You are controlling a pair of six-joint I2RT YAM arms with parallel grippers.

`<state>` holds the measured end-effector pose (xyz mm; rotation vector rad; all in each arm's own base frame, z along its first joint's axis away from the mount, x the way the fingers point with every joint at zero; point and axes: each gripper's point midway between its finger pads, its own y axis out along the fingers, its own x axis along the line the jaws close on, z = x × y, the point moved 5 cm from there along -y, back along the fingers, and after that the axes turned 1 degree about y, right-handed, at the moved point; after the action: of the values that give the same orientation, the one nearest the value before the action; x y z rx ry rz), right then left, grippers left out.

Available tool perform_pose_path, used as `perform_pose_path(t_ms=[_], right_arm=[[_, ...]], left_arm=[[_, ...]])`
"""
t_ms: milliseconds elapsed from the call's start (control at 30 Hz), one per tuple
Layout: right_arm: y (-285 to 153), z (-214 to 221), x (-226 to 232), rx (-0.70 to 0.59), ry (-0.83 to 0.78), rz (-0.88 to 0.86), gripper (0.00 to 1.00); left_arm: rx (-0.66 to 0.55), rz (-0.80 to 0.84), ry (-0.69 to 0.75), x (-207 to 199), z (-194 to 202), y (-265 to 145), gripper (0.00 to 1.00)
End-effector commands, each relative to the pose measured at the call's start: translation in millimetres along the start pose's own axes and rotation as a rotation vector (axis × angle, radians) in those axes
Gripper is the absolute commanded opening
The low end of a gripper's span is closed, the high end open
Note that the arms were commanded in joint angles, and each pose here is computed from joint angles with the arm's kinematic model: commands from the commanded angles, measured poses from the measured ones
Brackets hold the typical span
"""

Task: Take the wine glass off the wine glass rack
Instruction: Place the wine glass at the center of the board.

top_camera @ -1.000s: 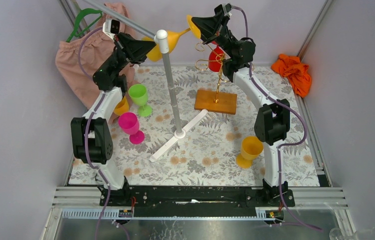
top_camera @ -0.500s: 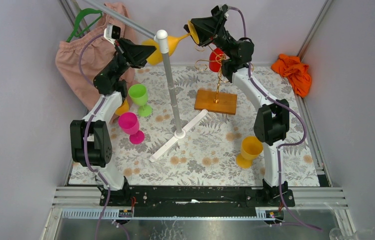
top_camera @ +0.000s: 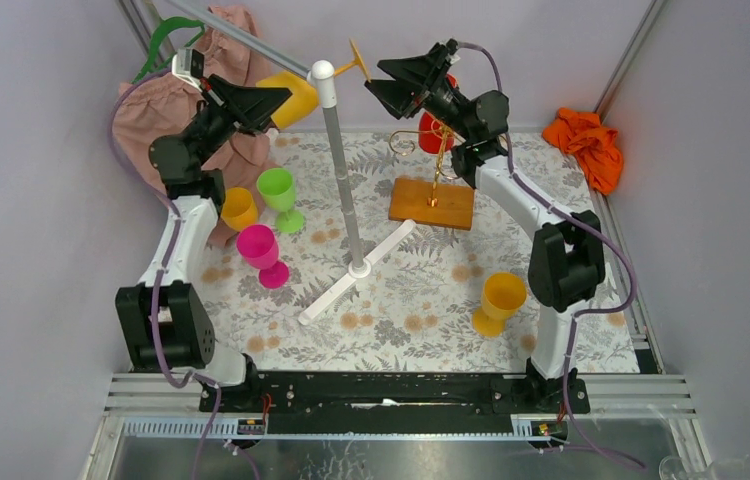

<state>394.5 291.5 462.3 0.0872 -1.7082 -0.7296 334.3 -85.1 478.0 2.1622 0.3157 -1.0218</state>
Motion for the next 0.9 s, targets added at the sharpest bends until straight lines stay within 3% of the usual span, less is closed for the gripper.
perform_pose_path(t_ms=[0,100,467,867], right_arm=[[-19.0,-15.5,15.1,-0.103,-0.099,-0.005,0.64],[-27.2,-20.6,19.0,-0.125,-0.115,-0.008,0.64],[-49.5,-41.0,44.3,-0.181,-0.166,-0.048,0.64],[-70.2,-60.0,73.2,-0.192,-0.234,-0.093,0.64]], left_arm=[[-0.032,-0.289,0.078,34.7,-9.3,-8.3,0.0],[-0.052,-0.441,0.091,45.0,-14.3,-14.4,0.0],[-0.115,-0.728,0.2,49.4,-32.8,-32.6,0.0],[-0.085,-0.95,0.384,1.7,-33.5,-48.5,0.0]])
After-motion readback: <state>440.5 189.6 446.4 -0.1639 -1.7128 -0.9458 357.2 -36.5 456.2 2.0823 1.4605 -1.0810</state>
